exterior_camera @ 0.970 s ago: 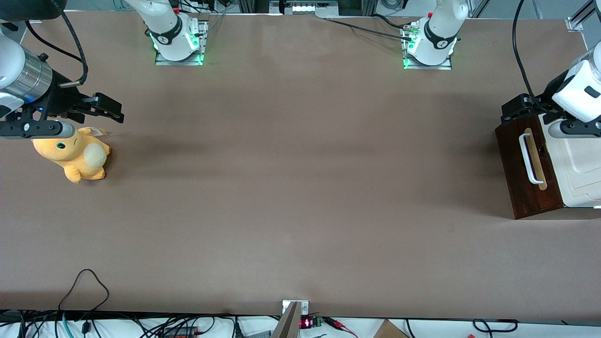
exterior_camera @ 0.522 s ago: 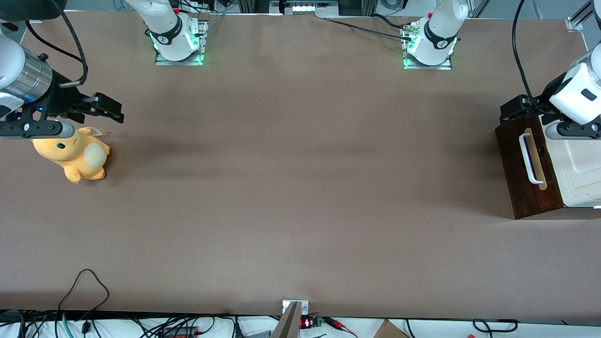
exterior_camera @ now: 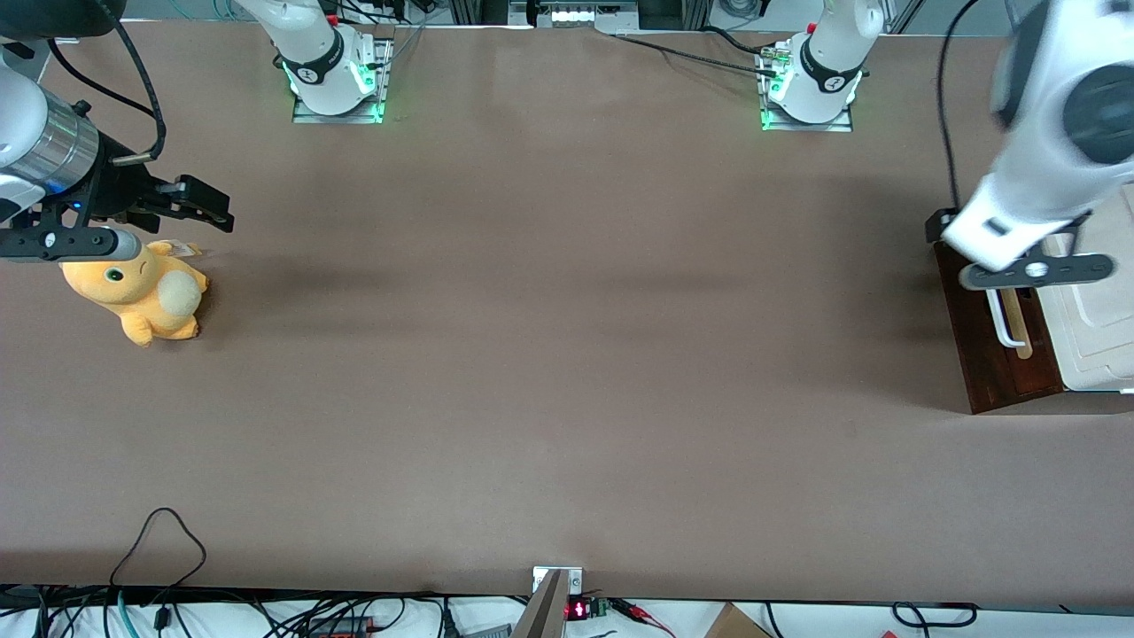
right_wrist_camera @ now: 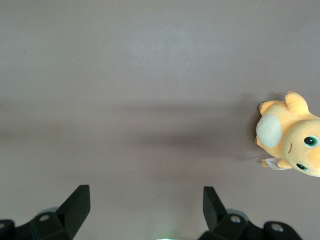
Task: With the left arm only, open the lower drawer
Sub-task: 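Lower the open left gripper to the lower drawer's white bar handle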
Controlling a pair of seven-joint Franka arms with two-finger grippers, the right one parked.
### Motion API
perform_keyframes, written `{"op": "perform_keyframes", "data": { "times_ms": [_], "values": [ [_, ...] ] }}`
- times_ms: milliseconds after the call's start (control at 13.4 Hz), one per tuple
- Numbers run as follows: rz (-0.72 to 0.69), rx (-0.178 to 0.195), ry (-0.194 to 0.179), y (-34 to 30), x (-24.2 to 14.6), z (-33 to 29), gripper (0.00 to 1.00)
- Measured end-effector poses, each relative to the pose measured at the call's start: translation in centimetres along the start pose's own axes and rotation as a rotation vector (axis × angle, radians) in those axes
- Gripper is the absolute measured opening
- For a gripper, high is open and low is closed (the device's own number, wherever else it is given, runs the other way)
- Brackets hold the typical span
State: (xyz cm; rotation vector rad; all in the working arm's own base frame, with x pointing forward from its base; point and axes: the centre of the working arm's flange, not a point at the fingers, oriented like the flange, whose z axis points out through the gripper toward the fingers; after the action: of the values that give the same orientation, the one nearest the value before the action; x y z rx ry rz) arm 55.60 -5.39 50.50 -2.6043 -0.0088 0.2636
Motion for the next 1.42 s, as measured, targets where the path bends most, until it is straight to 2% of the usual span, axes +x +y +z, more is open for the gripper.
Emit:
{"op": "perform_keyframes", "data": {
  "times_ms": [224,448,597,672,970,1119,1194,1418],
  "values": [
    [-0.038,0.236,-0.022,4.9,-0.6,5.0,1.00],
    [-0.057,0.426,-0.032,7.1,-1.2,10.9,1.00],
    [-0.045,0.555,-0.010,8.9,-1.8,14.9,1.00],
    [-0.037,0.604,0.012,10.1,-2.2,16.9,1.00],
    [0.037,0.748,0.078,12.6,-2.5,22.6,1.00],
    [0.064,0.805,0.093,11.8,-1.5,25.2,1.00],
    [0.082,0.820,0.101,10.9,-0.7,26.8,1.00],
    [0.126,0.795,0.153,7.9,1.2,30.9,1.00]
  ]
}}
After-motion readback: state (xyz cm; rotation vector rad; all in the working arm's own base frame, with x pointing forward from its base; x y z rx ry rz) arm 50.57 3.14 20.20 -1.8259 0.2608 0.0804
